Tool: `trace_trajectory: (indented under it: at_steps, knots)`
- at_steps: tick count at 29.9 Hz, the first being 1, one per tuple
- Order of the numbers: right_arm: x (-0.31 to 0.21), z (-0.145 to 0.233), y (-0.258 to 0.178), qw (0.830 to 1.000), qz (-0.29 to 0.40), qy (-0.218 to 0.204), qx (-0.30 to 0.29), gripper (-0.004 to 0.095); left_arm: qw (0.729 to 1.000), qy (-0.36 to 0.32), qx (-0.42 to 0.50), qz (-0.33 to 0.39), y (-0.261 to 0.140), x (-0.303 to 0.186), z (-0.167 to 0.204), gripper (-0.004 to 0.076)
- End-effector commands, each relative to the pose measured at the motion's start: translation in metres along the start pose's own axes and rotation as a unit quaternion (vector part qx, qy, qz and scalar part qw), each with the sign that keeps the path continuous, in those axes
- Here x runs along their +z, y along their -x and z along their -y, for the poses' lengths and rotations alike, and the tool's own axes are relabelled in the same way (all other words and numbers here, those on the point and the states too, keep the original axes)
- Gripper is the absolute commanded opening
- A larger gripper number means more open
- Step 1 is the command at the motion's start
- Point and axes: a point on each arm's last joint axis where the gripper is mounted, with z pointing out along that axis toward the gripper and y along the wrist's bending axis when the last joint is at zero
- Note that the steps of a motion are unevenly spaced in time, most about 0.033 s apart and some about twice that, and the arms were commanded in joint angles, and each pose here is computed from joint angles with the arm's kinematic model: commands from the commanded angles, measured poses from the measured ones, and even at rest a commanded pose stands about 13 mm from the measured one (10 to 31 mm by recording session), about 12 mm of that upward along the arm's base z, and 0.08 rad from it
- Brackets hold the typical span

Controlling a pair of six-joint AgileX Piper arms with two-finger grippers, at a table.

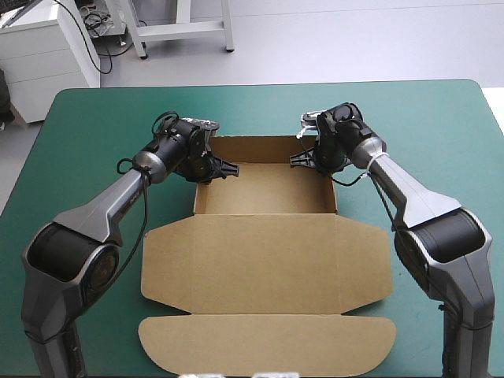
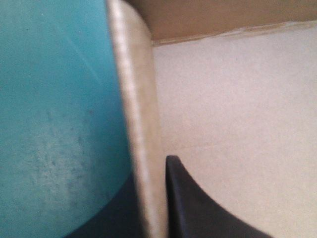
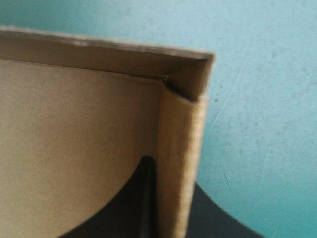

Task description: Fold the box

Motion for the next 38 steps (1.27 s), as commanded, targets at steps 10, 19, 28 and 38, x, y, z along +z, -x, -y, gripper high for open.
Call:
trace_trajectory:
  at_steps: [10, 19, 28, 38]
  knots:
    - [-0.007, -0.008, -0.003, 0.999, -0.005, -0.002, -0.052, 0.0062, 0.997, -0.05, 0.044, 0.05, 0.006, -0.006, 0.022, 0.0173]
    - [-0.023, 0.001, -0.002, 0.998, -0.039, -0.014, -0.045, 0.0506, 0.998, -0.054, 0.015, 0.025, 0.002, -0.006, 0.023, 0.0436]
    - [-0.067, 0.013, 0.008, 1.0, 0.018, 0.008, -0.016, 0.0514, 0.999, -0.046, 0.001, 0.017, 0.005, -0.034, 0.021, 0.044]
    - [-0.088, 0.023, 0.007, 0.999, 0.044, -0.007, -0.026, 0.0514, 0.998, -0.054, -0.004, 0.032, 0.013, -0.058, 0.022, 0.044]
